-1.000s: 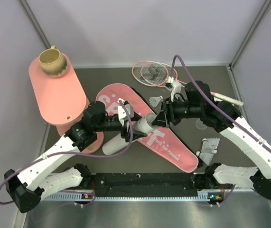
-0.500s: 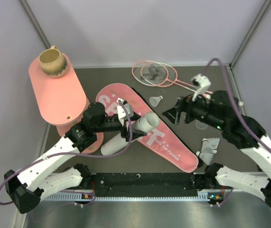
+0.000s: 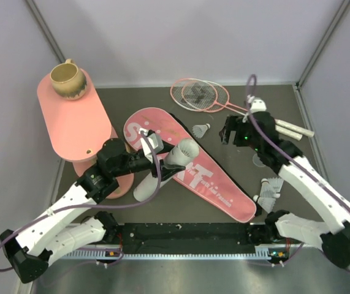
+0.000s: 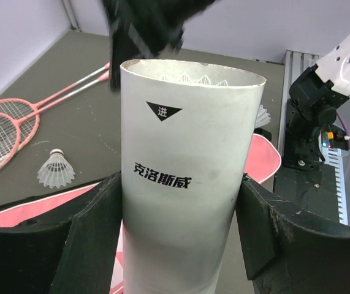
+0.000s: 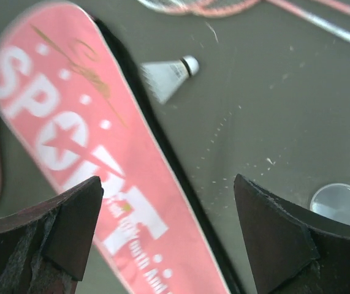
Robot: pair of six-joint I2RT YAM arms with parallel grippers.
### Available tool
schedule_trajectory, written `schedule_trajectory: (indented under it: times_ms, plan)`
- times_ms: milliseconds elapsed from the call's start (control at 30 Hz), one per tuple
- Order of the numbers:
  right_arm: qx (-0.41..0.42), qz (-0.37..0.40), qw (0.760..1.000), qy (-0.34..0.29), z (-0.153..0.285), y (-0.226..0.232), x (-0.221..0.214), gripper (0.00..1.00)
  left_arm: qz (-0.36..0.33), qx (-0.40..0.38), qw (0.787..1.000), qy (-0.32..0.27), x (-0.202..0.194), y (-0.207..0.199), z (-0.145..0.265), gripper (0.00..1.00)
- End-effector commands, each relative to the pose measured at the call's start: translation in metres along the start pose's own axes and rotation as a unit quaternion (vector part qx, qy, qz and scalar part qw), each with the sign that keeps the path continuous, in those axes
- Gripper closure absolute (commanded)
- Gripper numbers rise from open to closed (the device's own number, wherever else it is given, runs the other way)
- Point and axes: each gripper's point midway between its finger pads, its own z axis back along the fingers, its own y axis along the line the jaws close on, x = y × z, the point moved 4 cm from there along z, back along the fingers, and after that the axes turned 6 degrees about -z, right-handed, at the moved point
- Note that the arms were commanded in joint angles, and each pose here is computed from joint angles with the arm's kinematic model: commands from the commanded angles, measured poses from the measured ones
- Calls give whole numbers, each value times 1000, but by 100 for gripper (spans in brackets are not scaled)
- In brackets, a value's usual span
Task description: Pack up the badminton gear
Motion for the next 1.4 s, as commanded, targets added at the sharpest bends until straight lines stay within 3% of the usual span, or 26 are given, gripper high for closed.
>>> schedule_trajectory:
  times_ms: [0,167,400,900,1000,1100,1167,1200,1233,1367]
  plan:
    - [15,64,998,8,-56,-4,-13,14,-34,23,997,-61,29,3,7,91]
    - [-41,98,993,55,-125,-14,-29,18,-45,38,996,-69,27,4,12,91]
    - [-35,92,990,106,-193,2,-44,25,-55,38,996,-65,27,4,15,91]
    - [-129,181,967,121,-256,7,-72,43,-40,19,997,-62,24,2,7,91]
    - [-153,181,964,121,-262,1,-78,50,-38,22,997,-62,20,2,7,91]
    - [-178,180,961,109,-262,-4,-75,64,-40,25,997,-60,20,4,6,91]
    - [-195,181,959,98,-259,-8,-70,80,-40,26,997,-57,19,5,5,91]
    - [-199,181,959,94,-255,-9,-67,95,-39,25,997,-56,20,5,4,91]
    - [-204,181,958,89,-253,-10,-63,100,-40,26,997,-53,19,5,5,91]
    - [-204,167,963,58,-230,-9,-43,100,-46,35,997,-53,18,7,7,91]
